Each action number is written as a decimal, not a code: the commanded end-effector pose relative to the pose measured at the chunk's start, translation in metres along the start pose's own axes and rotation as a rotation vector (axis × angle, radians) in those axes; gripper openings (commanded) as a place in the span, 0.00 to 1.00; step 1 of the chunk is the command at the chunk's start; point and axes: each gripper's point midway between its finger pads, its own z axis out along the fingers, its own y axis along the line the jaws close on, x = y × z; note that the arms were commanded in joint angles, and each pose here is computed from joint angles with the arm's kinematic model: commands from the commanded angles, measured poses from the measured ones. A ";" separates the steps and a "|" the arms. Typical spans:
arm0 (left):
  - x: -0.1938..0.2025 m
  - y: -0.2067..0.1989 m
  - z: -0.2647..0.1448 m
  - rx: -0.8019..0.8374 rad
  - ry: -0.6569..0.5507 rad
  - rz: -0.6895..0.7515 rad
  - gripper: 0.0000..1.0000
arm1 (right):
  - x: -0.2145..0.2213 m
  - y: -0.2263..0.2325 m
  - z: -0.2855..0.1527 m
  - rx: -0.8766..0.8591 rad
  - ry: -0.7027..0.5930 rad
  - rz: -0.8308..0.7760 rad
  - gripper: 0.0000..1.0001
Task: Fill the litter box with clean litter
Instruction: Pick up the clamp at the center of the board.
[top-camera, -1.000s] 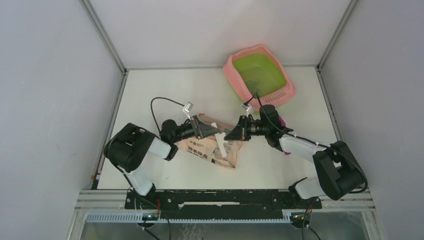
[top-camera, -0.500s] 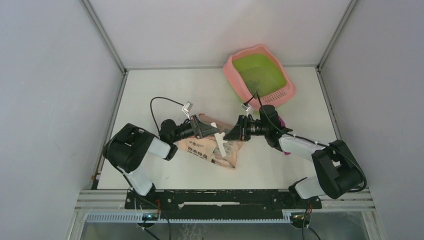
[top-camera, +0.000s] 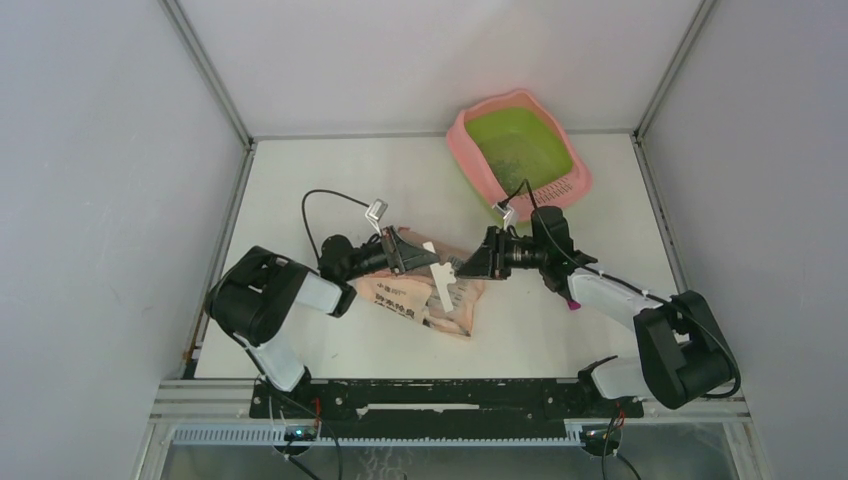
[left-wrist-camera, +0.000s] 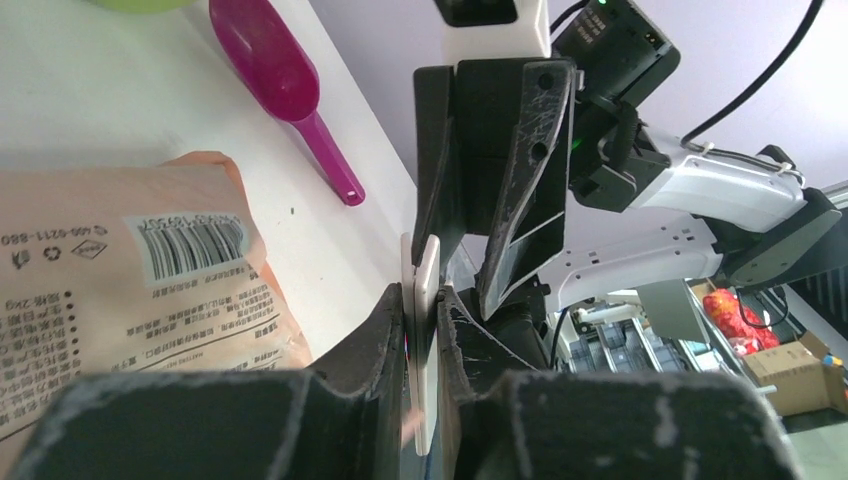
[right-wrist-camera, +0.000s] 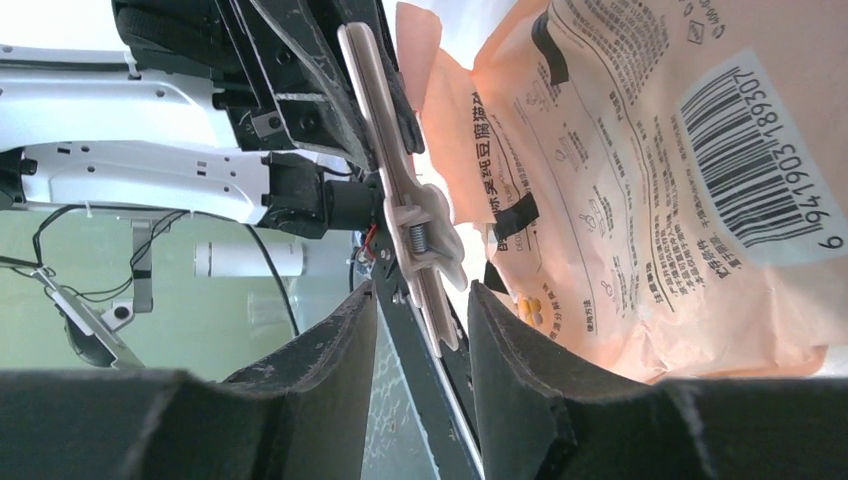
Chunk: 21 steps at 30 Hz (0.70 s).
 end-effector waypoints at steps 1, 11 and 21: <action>-0.019 -0.034 0.006 0.107 -0.008 0.071 0.09 | -0.004 0.013 0.006 -0.072 0.015 -0.080 0.46; -0.016 -0.032 0.008 0.113 0.015 0.056 0.10 | -0.004 0.024 0.014 -0.154 0.038 -0.085 0.47; -0.016 -0.030 0.009 0.113 0.025 0.049 0.10 | -0.003 0.030 0.019 -0.195 0.055 -0.079 0.36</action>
